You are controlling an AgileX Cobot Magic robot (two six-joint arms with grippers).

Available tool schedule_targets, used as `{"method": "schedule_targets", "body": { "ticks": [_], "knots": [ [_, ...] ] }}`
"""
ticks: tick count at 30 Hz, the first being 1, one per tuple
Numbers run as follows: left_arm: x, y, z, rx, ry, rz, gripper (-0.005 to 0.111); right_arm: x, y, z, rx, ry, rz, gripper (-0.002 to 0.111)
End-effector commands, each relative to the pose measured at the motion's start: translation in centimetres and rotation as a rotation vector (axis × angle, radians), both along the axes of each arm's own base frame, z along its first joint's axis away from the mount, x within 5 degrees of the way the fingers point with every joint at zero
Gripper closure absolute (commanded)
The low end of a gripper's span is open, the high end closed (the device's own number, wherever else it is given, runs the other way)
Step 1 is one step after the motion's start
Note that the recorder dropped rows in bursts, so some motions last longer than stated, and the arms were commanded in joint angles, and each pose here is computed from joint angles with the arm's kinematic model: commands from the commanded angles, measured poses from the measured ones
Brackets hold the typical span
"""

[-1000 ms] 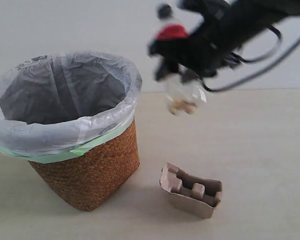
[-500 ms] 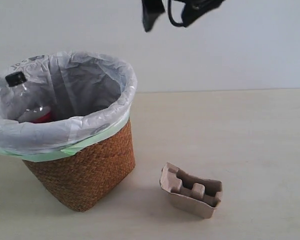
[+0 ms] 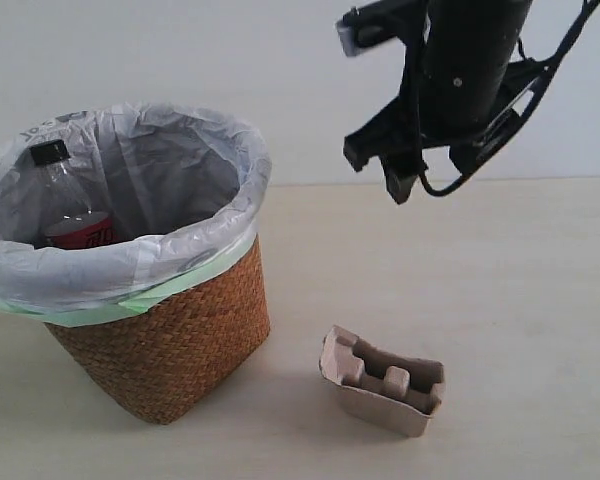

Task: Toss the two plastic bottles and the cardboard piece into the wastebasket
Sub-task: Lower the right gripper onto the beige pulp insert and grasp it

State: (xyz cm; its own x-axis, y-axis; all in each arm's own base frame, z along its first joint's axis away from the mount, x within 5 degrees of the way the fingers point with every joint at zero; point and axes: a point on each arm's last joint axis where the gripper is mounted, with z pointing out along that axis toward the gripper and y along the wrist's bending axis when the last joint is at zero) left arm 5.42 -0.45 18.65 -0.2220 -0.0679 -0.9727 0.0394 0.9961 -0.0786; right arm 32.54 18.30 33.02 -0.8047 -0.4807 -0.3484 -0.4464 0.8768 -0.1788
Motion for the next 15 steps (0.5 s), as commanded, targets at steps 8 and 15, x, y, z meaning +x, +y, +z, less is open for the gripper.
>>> {"method": "schedule_targets", "body": {
  "ticks": [8, 15],
  "knots": [
    [0.0, 0.0, -0.1, -0.005, 0.000, 0.003, 0.103, -3.4, 0.8, -8.1, 0.046, 0.295, 0.404, 0.049],
    [0.0, 0.0, -0.1, -0.005, 0.000, 0.003, 0.103, -3.9, 0.9, -11.3, 0.075, 0.234, 0.496, 0.049]
  ]
}}
